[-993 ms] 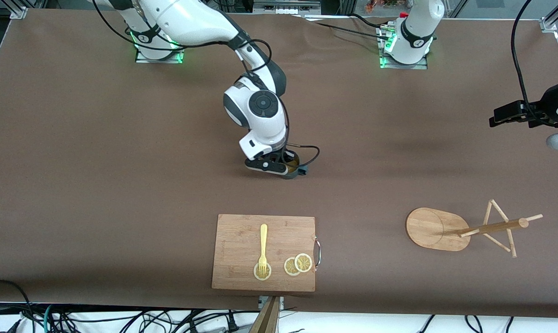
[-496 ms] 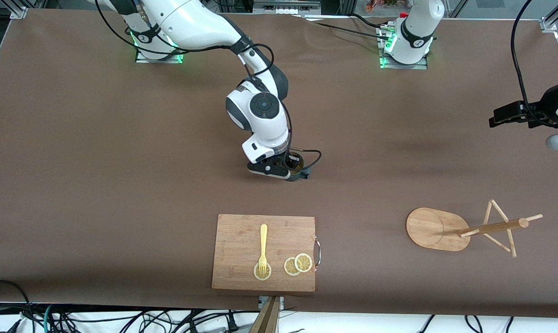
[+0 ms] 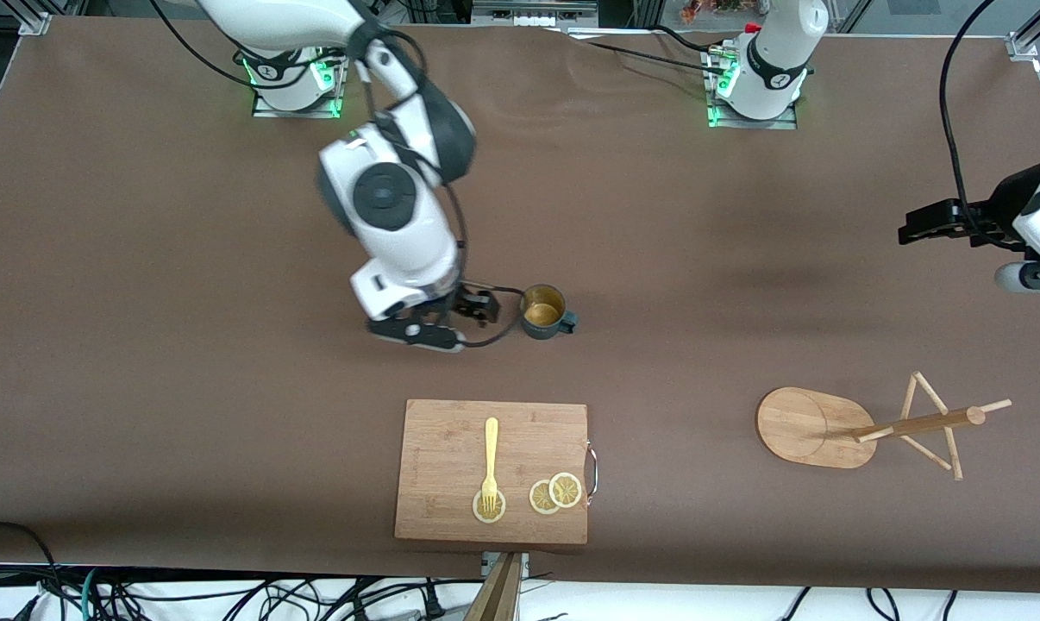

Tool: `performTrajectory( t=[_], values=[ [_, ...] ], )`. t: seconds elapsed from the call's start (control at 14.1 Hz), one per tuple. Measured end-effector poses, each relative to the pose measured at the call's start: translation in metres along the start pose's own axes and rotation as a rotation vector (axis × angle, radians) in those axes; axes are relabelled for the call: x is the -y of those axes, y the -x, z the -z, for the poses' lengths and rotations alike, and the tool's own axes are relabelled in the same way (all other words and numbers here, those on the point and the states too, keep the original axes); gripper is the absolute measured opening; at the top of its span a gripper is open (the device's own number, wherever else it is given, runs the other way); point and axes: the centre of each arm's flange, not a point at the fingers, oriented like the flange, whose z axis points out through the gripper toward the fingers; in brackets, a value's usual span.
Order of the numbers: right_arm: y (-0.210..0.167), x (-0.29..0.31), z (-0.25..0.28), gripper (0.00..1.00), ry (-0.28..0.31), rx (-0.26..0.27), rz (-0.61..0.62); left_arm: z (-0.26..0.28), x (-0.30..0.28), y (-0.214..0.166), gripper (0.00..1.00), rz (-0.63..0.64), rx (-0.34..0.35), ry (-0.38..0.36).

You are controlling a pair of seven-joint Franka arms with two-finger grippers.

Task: Pass cup and hang on rack
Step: 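Set the mug down mid-table while the left gripper reaches toward it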

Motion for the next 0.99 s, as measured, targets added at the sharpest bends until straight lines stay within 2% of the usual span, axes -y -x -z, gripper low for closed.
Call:
performTrajectory(
  t=[0.14,0.28,0.57,0.71,0.85,0.92,0.99],
  values=[
    [-0.033,-0.078,0.030,1.00,0.016,0.069,0.109,-0.005,-0.024,-0.002,1.00,-0.040,0.008,-0.008],
    [-0.067,-0.159,0.041,1.00,0.010,0.116,0.188,-0.013,-0.040,-0.006,1.00,-0.066,0.022,-0.013],
    [-0.093,-0.285,0.034,1.00,0.005,0.243,0.272,-0.046,-0.083,-0.022,1.00,-0.145,0.070,0.016],
    [-0.091,-0.338,0.041,1.00,0.013,0.320,0.307,-0.060,-0.110,-0.032,1.00,-0.288,0.055,0.081],
    [-0.068,-0.380,0.070,1.00,0.010,0.440,0.287,-0.071,-0.127,-0.038,1.00,-0.481,0.049,0.155],
    [-0.053,-0.395,0.092,1.00,0.009,0.481,0.268,-0.077,-0.131,-0.042,1.00,-0.574,0.039,0.190],
    [-0.040,-0.405,0.114,1.00,0.019,0.499,0.255,-0.083,-0.133,-0.047,1.00,-0.665,0.019,0.218]
  ],
)
